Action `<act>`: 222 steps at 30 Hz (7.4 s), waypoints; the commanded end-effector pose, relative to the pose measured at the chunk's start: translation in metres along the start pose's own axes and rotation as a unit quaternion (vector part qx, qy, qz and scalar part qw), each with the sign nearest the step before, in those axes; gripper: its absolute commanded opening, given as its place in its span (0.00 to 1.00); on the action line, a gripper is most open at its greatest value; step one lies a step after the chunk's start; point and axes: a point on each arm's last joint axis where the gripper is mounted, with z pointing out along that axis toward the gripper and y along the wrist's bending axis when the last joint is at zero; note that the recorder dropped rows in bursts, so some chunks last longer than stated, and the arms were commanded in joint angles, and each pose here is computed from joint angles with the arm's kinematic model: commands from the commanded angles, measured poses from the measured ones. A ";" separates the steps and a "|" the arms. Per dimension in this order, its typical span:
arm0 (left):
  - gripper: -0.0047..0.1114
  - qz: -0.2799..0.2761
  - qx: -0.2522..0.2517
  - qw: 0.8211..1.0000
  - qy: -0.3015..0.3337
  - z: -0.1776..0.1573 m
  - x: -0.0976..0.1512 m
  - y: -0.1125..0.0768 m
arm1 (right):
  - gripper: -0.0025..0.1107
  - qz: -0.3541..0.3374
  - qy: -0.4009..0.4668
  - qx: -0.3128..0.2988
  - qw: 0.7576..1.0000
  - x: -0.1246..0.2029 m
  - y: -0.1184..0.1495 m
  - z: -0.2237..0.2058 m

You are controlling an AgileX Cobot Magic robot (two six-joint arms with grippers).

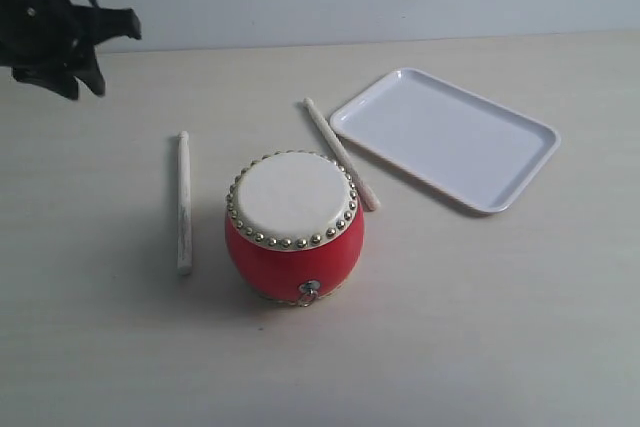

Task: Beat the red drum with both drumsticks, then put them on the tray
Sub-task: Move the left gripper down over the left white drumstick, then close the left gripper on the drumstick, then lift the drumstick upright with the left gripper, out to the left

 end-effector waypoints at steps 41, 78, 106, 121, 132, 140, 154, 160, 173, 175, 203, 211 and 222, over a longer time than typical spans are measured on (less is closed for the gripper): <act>0.46 -0.037 -0.044 0.985 0.165 0.095 0.068 -0.072 | 0.02 -0.004 -0.004 0.002 1.000 0.001 0.000 0.000; 0.46 -0.041 -0.030 0.987 0.150 0.107 0.079 -0.068 | 0.02 -0.004 -0.004 0.002 1.000 0.001 0.000 0.000; 0.46 -0.049 -0.027 0.986 0.158 0.113 0.087 -0.065 | 0.02 -0.004 -0.004 0.002 1.000 0.001 0.000 0.000; 0.42 -0.047 -0.033 0.984 0.170 0.121 0.091 -0.064 | 0.02 -0.004 -0.004 0.002 1.000 0.001 0.000 0.000; 0.04 -0.034 -0.024 0.986 0.159 0.114 0.085 -0.062 | 0.02 -0.004 -0.004 0.002 1.000 0.001 0.000 0.000; 0.04 0.014 0.010 0.993 0.114 0.076 0.068 -0.043 | 0.02 -0.004 -0.004 0.002 1.000 0.001 0.000 0.000; 0.04 0.052 0.096 0.991 -0.077 -0.012 0.143 0.015 | 0.02 -0.004 -0.004 0.002 1.000 0.001 0.000 0.000; 0.04 0.028 0.115 0.978 -0.170 -0.055 0.167 0.044 | 0.02 -0.004 -0.004 0.002 1.000 0.001 0.000 0.000; 0.04 0.092 0.181 0.941 -0.270 -0.113 0.207 0.047 | 0.02 -0.010 -0.006 0.003 1.000 0.000 0.000 0.000; 0.04 0.093 0.187 0.935 -0.287 -0.121 0.210 0.050 | 0.02 -0.010 -0.006 0.003 1.000 0.000 0.000 0.000; 0.04 0.101 0.199 0.909 -0.351 -0.135 0.209 0.052 | 0.02 -0.009 -0.008 0.002 1.000 0.000 0.000 0.000; 0.04 0.100 0.198 0.910 -0.350 -0.130 0.211 0.052 | 0.02 -0.033 -0.009 0.008 0.999 0.000 -0.001 0.000; 0.04 0.096 0.200 0.903 -0.368 -0.126 0.211 0.053 | 0.02 -0.006 -0.213 -0.044 0.976 -0.036 0.008 -0.009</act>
